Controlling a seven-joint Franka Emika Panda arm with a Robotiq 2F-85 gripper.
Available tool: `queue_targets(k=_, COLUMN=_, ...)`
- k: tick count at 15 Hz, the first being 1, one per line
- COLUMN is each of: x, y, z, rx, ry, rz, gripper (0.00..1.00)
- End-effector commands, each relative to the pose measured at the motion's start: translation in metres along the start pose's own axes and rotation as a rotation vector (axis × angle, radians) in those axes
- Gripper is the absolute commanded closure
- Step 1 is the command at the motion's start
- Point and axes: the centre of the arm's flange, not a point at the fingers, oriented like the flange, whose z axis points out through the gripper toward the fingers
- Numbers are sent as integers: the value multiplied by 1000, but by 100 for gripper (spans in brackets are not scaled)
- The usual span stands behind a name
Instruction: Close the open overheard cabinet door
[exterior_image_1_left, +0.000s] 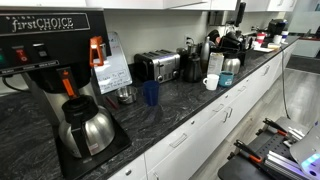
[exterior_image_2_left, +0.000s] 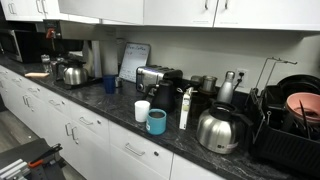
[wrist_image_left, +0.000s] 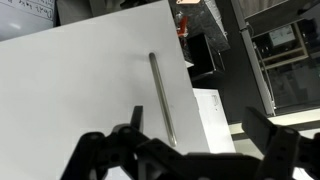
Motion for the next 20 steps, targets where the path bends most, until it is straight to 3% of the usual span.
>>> queue_targets(k=1, x=-5, y=-5, z=14, rx=-21, ry=31, rz=-50, gripper=0)
queue_targets(k=8, x=-2, y=-2, z=35, rx=-107, ry=52, rz=-91, gripper=0)
queue_targets(k=12, x=-5, y=-3, z=41, rx=-126, ry=51, rz=-87, gripper=6)
queue_targets(k=14, x=-6, y=-3, z=44, rx=-136, ry=53, rz=-87, gripper=18)
queue_targets(k=17, x=-7, y=-1, z=45, rx=-148, ry=55, rz=-78, gripper=47)
queue_targets(k=20, x=-8, y=1, z=45, rx=-164, ry=62, rz=-76, gripper=67)
